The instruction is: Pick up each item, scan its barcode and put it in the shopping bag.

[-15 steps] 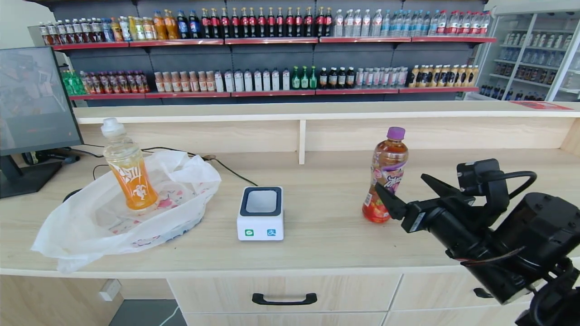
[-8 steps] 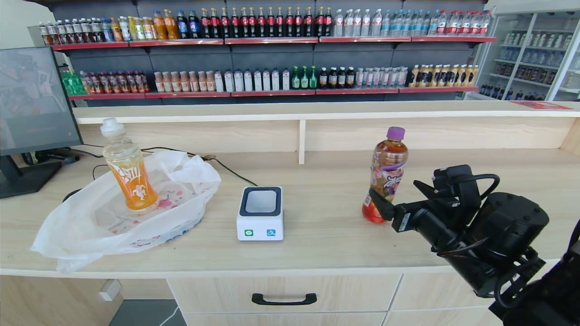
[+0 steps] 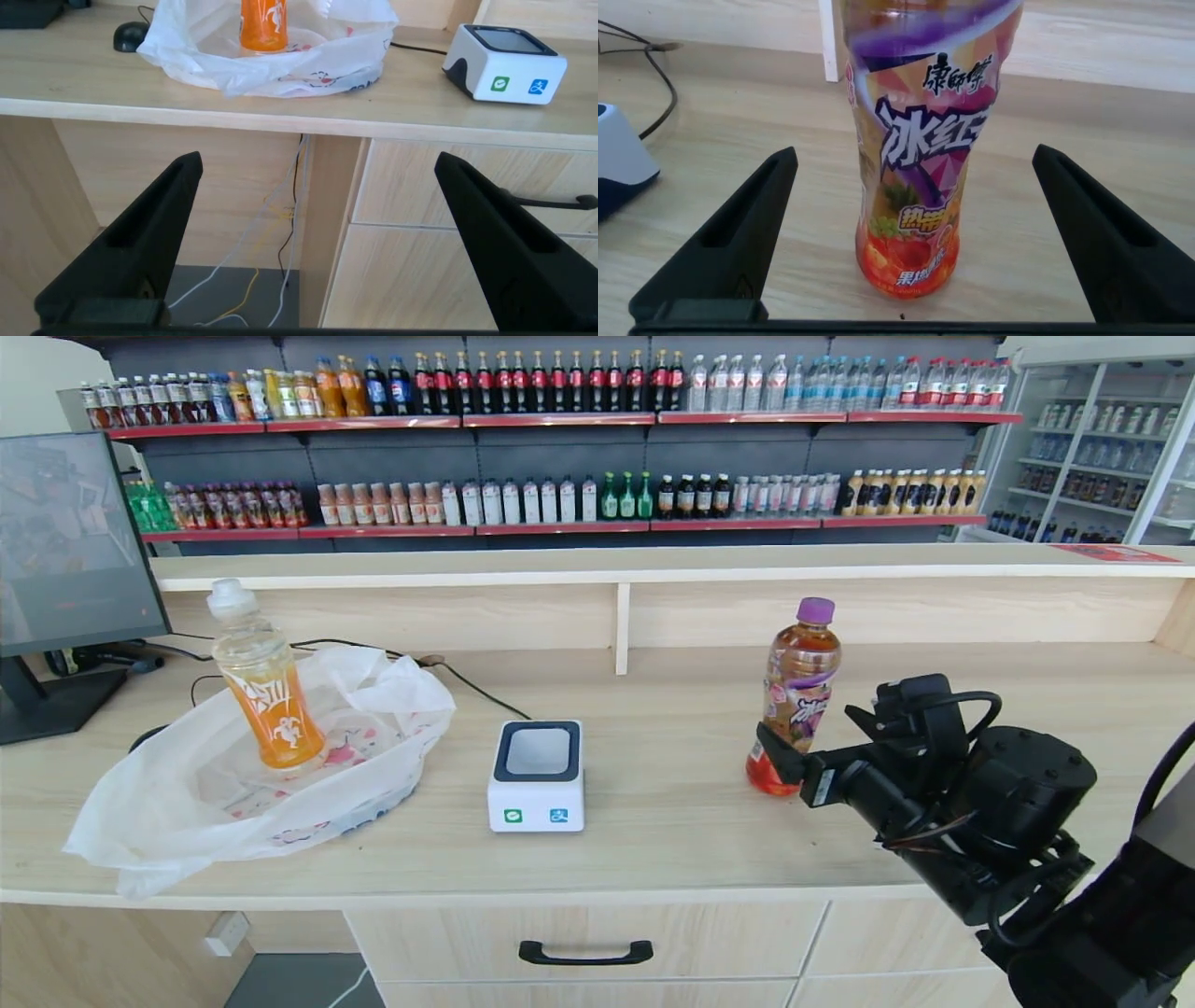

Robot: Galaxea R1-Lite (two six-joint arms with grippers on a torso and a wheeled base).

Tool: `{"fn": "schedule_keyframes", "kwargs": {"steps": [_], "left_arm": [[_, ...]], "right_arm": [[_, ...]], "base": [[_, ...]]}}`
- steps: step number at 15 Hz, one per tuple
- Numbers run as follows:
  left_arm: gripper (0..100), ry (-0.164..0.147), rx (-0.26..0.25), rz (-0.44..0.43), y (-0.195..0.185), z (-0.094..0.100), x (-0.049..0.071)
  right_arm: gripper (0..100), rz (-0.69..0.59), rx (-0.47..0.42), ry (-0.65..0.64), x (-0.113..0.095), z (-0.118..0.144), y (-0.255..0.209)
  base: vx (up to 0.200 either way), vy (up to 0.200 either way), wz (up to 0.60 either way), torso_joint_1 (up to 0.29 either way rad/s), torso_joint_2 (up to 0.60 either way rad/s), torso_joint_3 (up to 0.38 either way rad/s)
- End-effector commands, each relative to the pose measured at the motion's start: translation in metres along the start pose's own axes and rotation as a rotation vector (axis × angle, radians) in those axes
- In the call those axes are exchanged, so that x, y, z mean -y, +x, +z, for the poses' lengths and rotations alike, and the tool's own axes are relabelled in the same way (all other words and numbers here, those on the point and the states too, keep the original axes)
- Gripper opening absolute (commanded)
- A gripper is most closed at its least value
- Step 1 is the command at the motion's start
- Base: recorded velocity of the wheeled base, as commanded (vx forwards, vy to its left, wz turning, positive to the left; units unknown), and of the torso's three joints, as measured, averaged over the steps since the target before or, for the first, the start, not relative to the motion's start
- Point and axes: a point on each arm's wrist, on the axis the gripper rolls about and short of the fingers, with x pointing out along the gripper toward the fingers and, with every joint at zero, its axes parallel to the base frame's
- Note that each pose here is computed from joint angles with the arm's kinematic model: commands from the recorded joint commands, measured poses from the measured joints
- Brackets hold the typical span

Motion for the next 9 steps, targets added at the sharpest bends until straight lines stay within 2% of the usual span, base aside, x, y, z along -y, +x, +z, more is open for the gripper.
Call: {"fn": "schedule_keyframes", "kwargs": {"steps": [1,9], "left_arm": [[100,-0.002,0.001,0.000,0.000,0.000,0.000],[100,0.000,0.000,0.000,0.000,0.000,0.000]], "right_arm": [[100,0.002,-0.006,-0.004,-0.001,-0.004,0.005],[100,-0.004,0.007,-0.002,-0.003,-0.015,0.032]], "base": [[0.000,0.000,0.00,0.000,0.00,0.000],[0.000,0.000,0.00,0.000,0.00,0.000]]}}
